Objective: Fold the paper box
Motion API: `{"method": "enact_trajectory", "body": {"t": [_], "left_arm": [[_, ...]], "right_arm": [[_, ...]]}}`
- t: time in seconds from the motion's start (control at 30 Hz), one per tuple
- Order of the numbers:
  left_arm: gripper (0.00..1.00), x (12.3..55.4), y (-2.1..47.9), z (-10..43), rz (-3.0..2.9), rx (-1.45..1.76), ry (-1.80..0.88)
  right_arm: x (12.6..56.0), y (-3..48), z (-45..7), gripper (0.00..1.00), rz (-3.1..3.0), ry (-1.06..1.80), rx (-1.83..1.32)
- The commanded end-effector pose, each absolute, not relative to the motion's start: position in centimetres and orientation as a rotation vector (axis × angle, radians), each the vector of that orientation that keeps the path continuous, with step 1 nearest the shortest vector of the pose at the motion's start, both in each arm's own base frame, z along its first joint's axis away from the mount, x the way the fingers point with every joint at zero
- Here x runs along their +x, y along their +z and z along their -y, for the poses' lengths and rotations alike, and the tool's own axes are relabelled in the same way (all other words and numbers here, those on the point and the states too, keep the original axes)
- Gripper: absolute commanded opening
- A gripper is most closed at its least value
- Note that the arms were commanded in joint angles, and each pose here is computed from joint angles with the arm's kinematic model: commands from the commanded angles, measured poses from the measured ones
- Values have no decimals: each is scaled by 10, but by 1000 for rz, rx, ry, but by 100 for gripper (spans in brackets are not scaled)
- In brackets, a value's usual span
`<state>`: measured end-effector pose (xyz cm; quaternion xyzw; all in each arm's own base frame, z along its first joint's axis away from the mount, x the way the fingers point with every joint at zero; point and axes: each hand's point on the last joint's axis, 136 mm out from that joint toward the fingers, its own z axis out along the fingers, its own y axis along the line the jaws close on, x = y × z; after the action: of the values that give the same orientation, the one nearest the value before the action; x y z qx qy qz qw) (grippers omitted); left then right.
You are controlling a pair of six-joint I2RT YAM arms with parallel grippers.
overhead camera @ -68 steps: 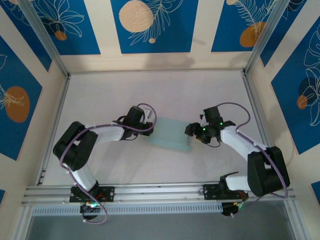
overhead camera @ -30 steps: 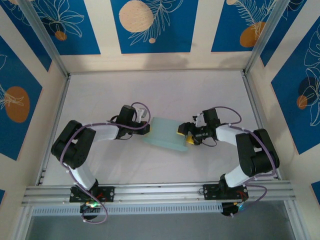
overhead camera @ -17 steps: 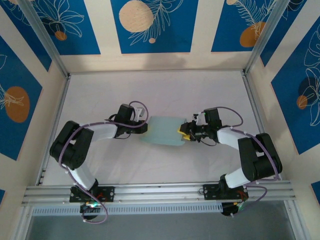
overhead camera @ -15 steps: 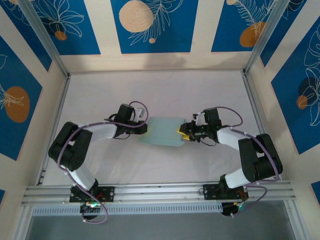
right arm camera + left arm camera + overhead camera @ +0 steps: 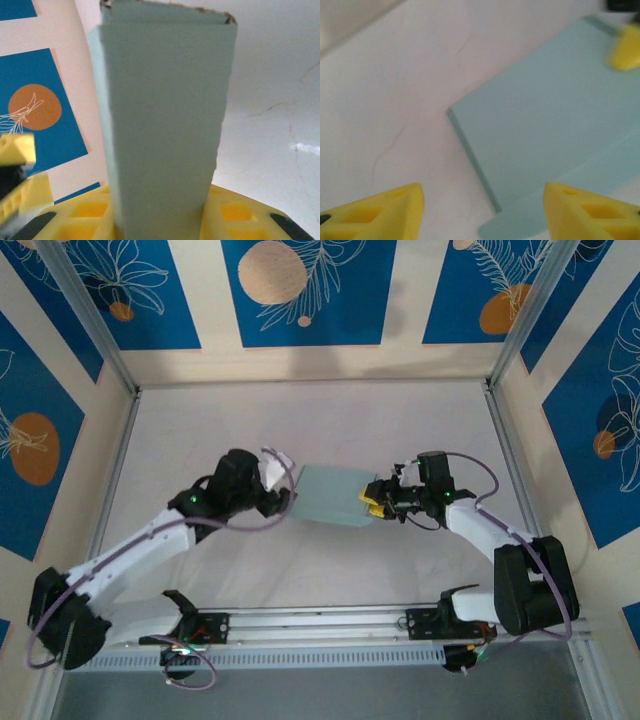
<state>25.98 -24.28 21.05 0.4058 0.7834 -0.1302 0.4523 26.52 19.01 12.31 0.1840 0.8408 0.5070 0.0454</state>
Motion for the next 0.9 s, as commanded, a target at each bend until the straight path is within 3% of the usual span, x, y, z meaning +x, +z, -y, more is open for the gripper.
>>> {"method": "enact_trajectory", "body": {"t": [0.0, 0.07, 0.27, 0.43, 0.87], "left_arm": [[82, 234, 205, 248, -1646, 1312, -123], [91, 218, 205, 257, -1530, 1390, -107], [90, 213, 187, 280, -1351, 1539, 145], [82, 244, 199, 293, -1162, 1416, 550], [50, 259, 210, 303, -1025, 1341, 737]], "right_arm": [[261, 147, -195, 25, -2546, 1651, 572], [260, 152, -196, 25, -2534, 1670, 577], [254, 164, -199, 25, -2499, 1734, 575], [251, 170, -200, 25, -2476, 1767, 574], [244, 170, -200, 25, -2458, 1845, 615]]}}
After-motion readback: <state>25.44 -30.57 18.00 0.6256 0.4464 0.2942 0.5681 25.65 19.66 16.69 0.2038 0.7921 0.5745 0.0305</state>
